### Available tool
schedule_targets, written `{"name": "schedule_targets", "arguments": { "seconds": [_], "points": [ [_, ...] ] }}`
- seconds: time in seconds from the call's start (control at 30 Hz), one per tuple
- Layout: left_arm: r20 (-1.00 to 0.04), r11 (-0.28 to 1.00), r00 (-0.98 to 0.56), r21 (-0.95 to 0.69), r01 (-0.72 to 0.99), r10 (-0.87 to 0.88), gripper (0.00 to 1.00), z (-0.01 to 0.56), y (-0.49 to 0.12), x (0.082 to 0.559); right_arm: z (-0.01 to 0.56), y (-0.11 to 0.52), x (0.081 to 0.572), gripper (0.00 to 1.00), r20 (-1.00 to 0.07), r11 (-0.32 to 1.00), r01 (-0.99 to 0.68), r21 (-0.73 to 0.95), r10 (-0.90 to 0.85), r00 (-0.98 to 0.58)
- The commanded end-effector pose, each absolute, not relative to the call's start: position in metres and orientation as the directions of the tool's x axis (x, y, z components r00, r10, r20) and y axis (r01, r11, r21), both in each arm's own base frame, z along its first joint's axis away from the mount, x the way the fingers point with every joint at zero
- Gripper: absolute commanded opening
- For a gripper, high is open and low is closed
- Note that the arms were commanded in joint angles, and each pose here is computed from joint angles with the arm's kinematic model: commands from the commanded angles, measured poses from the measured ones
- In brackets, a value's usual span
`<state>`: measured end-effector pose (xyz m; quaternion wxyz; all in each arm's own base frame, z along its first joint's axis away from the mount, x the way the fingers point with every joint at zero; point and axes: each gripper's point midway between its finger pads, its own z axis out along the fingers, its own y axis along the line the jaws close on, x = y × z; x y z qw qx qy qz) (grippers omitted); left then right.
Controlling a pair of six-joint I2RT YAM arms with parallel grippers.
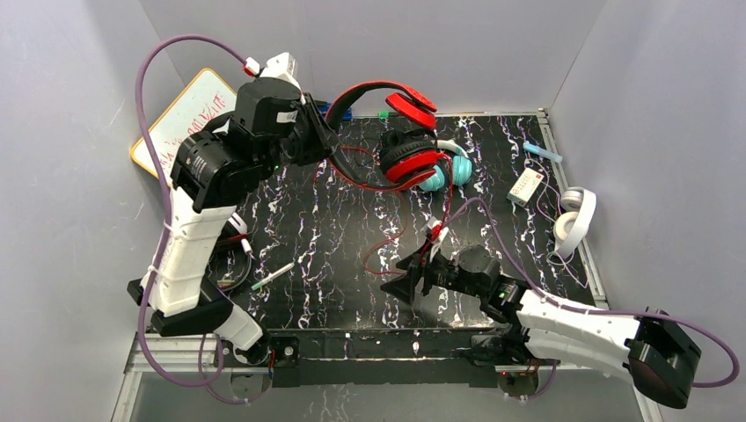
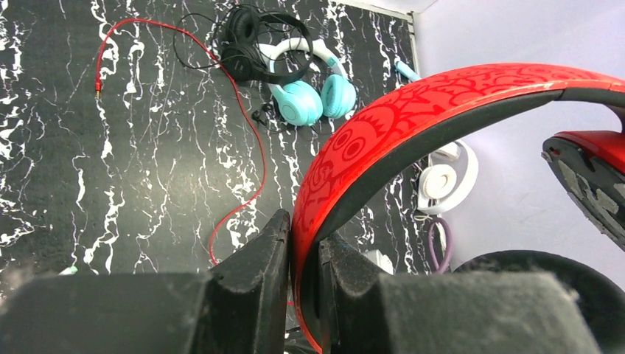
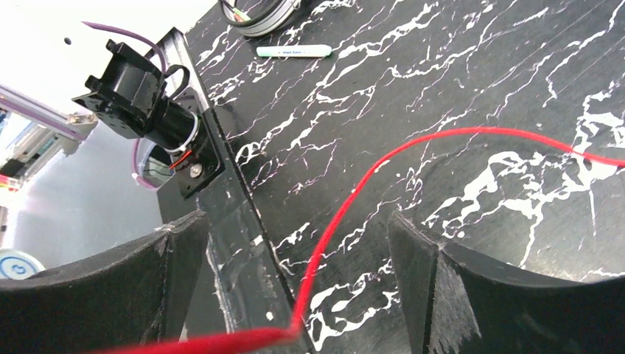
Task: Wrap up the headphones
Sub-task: Wrap the headphones cable around the headphones.
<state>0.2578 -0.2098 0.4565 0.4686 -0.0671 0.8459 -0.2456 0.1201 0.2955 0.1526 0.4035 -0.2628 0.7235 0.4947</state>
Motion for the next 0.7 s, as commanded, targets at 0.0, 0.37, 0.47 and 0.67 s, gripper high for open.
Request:
{"name": "schedule_targets", "arguments": {
  "seconds": [0.0,0.37,0.47,0.67],
  "points": [
    [-0.78,0.844,-0.455,-0.526,0.102,-0.431,0.0,0.485,-0.2,0.273,0.185,0.304,0.137,0.98,-0.921,0.346,-0.854,0.388,0.122,-0.37],
    [-0.79,0.817,-0.245,-0.577,-0.012,-0.562,0.0,0.513,-0.154,0.28,0.209,0.313,0.174,0.88,-0.951,0.445,-0.843,0.303,0.197,-0.237],
    [-0.789,0.808,-0.201,-0.588,-0.027,-0.581,0.0,0.521,-0.141,0.275,0.23,0.317,0.184,0.86,-0.956,0.466,-0.841,0.276,0.226,-0.188],
    [-0.788,0.799,-0.146,-0.601,-0.025,-0.598,0.0,0.534,-0.128,0.27,0.255,0.331,0.199,0.8,-0.963,0.482,-0.845,0.23,0.237,-0.126]
  ]
}}
